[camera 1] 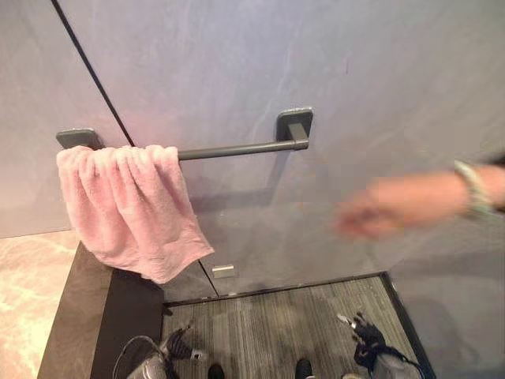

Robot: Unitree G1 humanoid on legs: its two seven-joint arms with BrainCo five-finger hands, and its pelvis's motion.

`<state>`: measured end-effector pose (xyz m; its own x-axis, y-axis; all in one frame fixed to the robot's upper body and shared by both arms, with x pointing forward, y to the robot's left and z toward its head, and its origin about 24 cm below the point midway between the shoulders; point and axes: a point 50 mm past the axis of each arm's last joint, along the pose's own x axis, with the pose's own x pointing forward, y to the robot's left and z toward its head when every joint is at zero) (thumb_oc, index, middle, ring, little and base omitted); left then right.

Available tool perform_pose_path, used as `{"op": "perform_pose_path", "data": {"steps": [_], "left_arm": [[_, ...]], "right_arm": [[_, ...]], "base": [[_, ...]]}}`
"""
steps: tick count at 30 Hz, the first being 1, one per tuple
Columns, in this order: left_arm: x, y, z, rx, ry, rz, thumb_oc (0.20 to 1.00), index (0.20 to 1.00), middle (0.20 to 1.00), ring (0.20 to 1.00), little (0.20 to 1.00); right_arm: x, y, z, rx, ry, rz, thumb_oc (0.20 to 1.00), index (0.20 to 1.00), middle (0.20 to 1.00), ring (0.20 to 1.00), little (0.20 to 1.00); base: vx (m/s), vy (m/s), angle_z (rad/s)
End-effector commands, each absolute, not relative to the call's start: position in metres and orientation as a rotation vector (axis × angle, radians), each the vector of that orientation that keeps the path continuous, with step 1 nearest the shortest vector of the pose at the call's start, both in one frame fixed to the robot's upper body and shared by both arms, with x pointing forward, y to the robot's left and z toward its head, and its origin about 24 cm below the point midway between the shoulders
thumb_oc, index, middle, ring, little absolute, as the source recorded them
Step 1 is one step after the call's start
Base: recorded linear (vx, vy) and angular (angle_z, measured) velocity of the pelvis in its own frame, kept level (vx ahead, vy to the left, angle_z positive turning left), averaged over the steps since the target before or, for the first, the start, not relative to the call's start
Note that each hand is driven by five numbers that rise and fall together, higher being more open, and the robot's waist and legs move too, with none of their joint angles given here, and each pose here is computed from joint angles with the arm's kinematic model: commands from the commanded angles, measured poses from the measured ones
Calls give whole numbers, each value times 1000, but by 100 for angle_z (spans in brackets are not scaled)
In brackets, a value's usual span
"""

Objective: Put brush and paste in cup on sink, flatten towel.

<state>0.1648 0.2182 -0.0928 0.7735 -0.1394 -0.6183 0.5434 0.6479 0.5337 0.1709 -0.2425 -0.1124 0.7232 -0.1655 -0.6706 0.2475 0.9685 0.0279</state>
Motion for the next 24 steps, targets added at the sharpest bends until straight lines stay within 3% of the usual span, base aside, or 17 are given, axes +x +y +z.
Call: {"op": "perform_pose_path", "data": {"steps": [1, 4, 8, 16, 19, 20, 24], "left_arm": [[196, 227, -42, 795, 362, -506, 1000, 1000, 1000, 1000, 1000], [203, 232, 30, 869, 150, -616, 1000, 1000, 1000, 1000, 1000], [193, 251, 77, 945, 105, -665, 1000, 1000, 1000, 1000, 1000], [169, 271, 121, 875, 213, -750, 1000, 1000, 1000, 1000, 1000], [167, 284, 135, 840, 239, -691, 1000, 1000, 1000, 1000, 1000], [168, 308, 146, 877, 218, -539, 1000, 1000, 1000, 1000, 1000], [169, 332, 160, 939, 154, -340, 1000, 1000, 1000, 1000, 1000]], "right_arm": [[210, -239, -86, 63, 562, -152, 1000, 1000, 1000, 1000, 1000], [244, -224, -51, -39, 426, 41, 1000, 1000, 1000, 1000, 1000], [281, -198, -4, -173, 246, 249, 1000, 1000, 1000, 1000, 1000], [313, -181, 51, -411, 65, 394, 1000, 1000, 1000, 1000, 1000], [323, -176, 68, -442, 5, 393, 1000, 1000, 1000, 1000, 1000], [329, -177, 83, -481, -50, 375, 1000, 1000, 1000, 1000, 1000], [328, -179, 94, -476, -107, 332, 1000, 1000, 1000, 1000, 1000]], "base": [[15, -16, 4], [0, 0, 0], [0, 0, 0], [-8, 13, 16], [1, 35, 13], [11, 27, 8], [29, 23, 19]]}}
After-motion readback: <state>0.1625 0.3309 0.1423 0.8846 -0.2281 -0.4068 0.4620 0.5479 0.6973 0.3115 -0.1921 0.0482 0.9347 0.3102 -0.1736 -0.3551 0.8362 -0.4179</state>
